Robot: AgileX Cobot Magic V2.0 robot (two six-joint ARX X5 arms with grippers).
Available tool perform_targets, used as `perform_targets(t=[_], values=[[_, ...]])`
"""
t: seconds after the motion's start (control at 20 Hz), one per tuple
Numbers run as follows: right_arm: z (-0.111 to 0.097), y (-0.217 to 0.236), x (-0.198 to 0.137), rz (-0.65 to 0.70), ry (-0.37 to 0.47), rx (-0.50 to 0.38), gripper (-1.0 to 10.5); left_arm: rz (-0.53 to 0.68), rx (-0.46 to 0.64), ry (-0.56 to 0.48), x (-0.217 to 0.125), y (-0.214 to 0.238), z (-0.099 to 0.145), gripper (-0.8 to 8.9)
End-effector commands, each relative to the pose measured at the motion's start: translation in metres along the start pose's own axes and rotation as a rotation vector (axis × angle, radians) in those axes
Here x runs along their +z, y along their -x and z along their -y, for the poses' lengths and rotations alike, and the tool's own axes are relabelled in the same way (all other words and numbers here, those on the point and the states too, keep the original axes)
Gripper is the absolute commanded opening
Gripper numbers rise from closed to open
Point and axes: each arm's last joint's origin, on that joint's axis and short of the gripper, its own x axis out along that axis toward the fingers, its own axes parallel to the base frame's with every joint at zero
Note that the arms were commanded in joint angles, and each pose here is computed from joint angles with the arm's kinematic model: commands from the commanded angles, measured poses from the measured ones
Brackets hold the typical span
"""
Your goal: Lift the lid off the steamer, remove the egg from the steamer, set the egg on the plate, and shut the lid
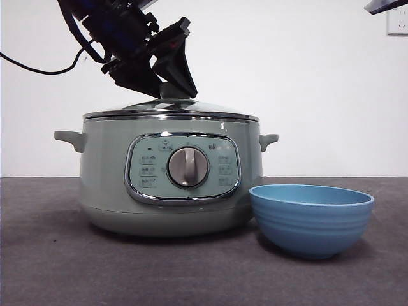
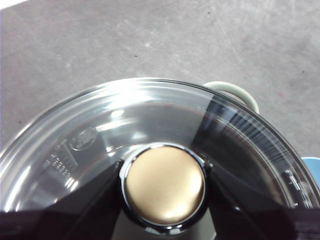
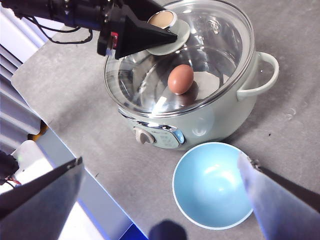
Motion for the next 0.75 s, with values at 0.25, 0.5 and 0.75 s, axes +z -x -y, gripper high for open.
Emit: perform_targets(t=[0.25,0.5,0.75], values=[[0.000,0.000,0.001,0.007,0.007,0.000,5.4,-0.038,-0.007,-0.003,-0.005,-0.002,0.002,-0.08],[0.000,0.000,0.003,0.024,0.018,-0.002,5.4,0.015,-0.002,-0.006,0.005,0.016,0.005,-0.08],[0.001,0.000,0.005,0.037,0.028,-0.035,5.4,0.136,0.006,-0.029,0.022,0.060,0.012,-0.08]])
